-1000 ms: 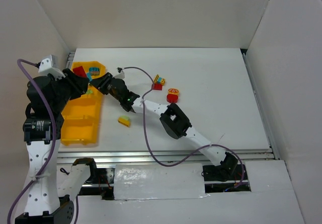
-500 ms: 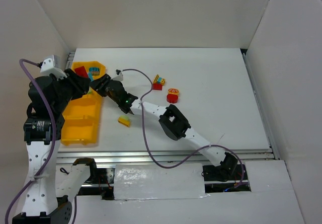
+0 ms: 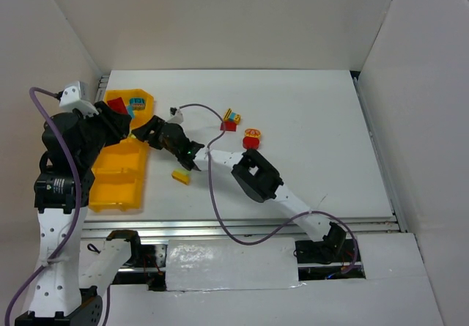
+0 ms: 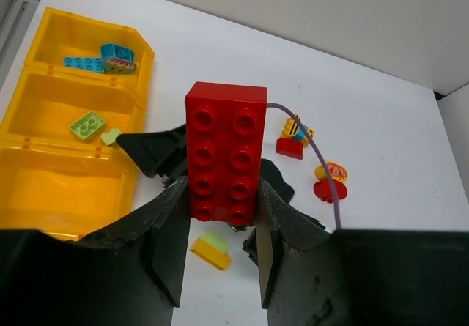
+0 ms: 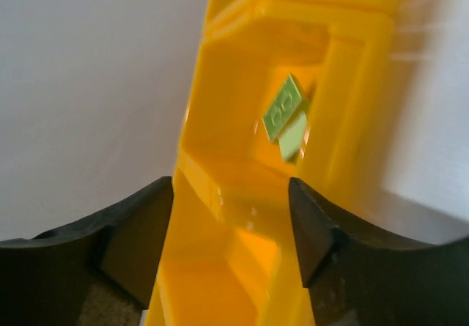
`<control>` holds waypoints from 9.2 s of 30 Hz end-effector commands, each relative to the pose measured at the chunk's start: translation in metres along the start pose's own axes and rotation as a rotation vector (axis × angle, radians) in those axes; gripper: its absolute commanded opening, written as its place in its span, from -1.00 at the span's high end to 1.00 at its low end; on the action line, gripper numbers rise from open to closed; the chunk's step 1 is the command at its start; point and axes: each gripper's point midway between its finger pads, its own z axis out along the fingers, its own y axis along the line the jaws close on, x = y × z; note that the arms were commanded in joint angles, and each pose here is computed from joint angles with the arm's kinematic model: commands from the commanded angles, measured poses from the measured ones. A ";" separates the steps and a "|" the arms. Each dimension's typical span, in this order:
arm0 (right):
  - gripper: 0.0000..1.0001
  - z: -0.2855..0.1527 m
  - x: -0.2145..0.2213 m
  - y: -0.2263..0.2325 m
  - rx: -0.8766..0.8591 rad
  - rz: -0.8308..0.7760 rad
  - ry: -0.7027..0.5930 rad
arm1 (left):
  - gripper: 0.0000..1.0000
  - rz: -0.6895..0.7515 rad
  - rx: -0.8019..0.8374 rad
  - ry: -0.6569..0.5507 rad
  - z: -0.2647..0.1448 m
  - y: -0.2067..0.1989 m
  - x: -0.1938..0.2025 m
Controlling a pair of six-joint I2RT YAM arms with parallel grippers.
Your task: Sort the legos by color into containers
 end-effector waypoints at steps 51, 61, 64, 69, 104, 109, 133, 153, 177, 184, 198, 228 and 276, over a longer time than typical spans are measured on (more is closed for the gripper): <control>-0.67 -0.415 -0.095 0.155 -0.612 -0.370 0.330 | 1.00 -0.101 1.143 0.255 -0.038 -0.165 0.098; -0.60 -0.394 -0.110 0.172 -0.639 -0.394 0.233 | 1.00 -0.109 1.239 0.287 -0.059 -0.175 0.096; -0.58 -0.389 -0.114 0.180 -0.656 -0.390 0.228 | 1.00 -0.106 1.240 0.291 -0.061 -0.175 0.098; -0.52 -0.379 -0.122 0.189 -0.655 -0.395 0.201 | 1.00 -0.106 1.260 0.296 -0.067 -0.178 0.098; 1.00 -0.373 -0.112 0.193 -0.743 -0.418 0.242 | 1.00 -0.118 1.188 0.310 -0.059 -0.176 0.098; 1.00 -0.381 -0.136 0.164 -0.728 -0.423 0.163 | 1.00 -0.109 1.038 0.314 -0.035 -0.162 0.096; 1.00 -0.372 -0.181 0.090 -0.304 -0.391 0.062 | 0.99 -0.535 -0.670 0.117 0.077 0.152 0.124; 1.00 -0.360 -0.172 0.088 -0.307 -0.372 0.146 | -0.99 -0.575 -0.850 0.182 0.106 0.203 0.165; 1.00 -0.411 -0.134 0.142 -0.572 -0.436 0.419 | -0.99 -0.084 1.179 0.300 -0.026 -0.173 0.094; 1.00 -0.429 -0.128 0.143 -0.534 -0.367 0.466 | -0.99 0.168 1.379 0.102 -0.069 -0.215 0.108; 1.00 -0.451 -0.127 0.157 -0.355 -0.122 0.559 | -0.97 0.683 1.248 -0.306 -0.054 -0.244 0.141; 1.00 -0.455 -0.125 0.152 -0.361 -0.147 0.558 | -0.57 0.675 1.447 -0.262 -0.086 -0.270 0.145; -0.99 -0.475 -0.186 0.066 -0.083 -0.242 0.215 | 1.00 0.064 -0.679 -0.043 0.295 0.094 -0.002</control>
